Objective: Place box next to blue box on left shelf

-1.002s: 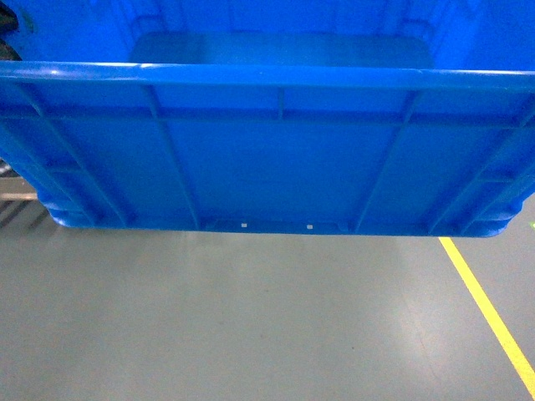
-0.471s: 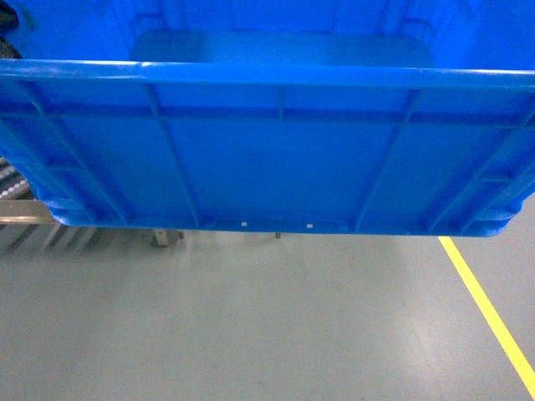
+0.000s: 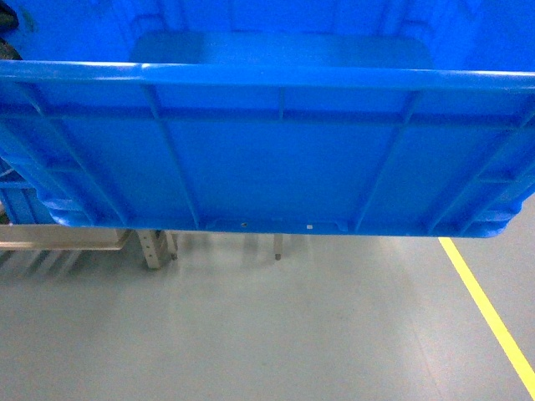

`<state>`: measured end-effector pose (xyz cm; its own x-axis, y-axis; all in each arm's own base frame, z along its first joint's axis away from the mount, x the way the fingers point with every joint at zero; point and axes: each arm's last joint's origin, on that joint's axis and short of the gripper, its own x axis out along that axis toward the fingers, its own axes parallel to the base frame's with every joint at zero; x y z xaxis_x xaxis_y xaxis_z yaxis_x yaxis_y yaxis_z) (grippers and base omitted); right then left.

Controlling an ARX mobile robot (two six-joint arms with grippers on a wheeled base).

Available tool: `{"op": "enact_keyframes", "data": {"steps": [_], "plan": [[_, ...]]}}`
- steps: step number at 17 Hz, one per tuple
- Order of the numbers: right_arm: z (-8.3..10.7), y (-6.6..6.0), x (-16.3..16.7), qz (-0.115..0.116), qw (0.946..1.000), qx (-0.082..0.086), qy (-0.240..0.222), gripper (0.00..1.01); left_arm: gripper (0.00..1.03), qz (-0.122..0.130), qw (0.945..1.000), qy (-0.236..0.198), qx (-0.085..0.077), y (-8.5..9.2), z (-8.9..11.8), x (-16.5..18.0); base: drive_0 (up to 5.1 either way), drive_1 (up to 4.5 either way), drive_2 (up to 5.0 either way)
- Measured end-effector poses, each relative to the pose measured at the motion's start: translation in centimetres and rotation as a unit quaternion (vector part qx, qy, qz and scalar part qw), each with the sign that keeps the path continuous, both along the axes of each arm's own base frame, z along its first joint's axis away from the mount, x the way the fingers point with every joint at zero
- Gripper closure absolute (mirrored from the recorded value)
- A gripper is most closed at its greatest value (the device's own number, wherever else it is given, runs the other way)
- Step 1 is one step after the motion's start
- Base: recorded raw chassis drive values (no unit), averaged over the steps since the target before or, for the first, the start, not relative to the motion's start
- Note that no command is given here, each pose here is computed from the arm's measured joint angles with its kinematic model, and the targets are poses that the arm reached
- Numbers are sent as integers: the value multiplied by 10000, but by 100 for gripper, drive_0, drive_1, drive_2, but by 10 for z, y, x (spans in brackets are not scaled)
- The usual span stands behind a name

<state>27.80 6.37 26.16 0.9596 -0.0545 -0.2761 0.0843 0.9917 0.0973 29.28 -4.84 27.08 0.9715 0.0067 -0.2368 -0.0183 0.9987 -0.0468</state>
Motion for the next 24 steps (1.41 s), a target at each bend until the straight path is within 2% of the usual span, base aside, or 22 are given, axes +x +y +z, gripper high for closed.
{"op": "enact_keyframes", "data": {"steps": [5,9,24], "plan": [[0,0,0,-1,10000,-3,4,92,95,2,10000,2,1,0,0,0,0,432,-432],[-1,0,1,0,10000,-11,41,92,95,4,10000,43,7,0,-1,0,0,0,0],[0,0,0,-8,10000,-23,13,92,95,-12,10000,18,-8,-1,-1,0,-494,241,241]]}}
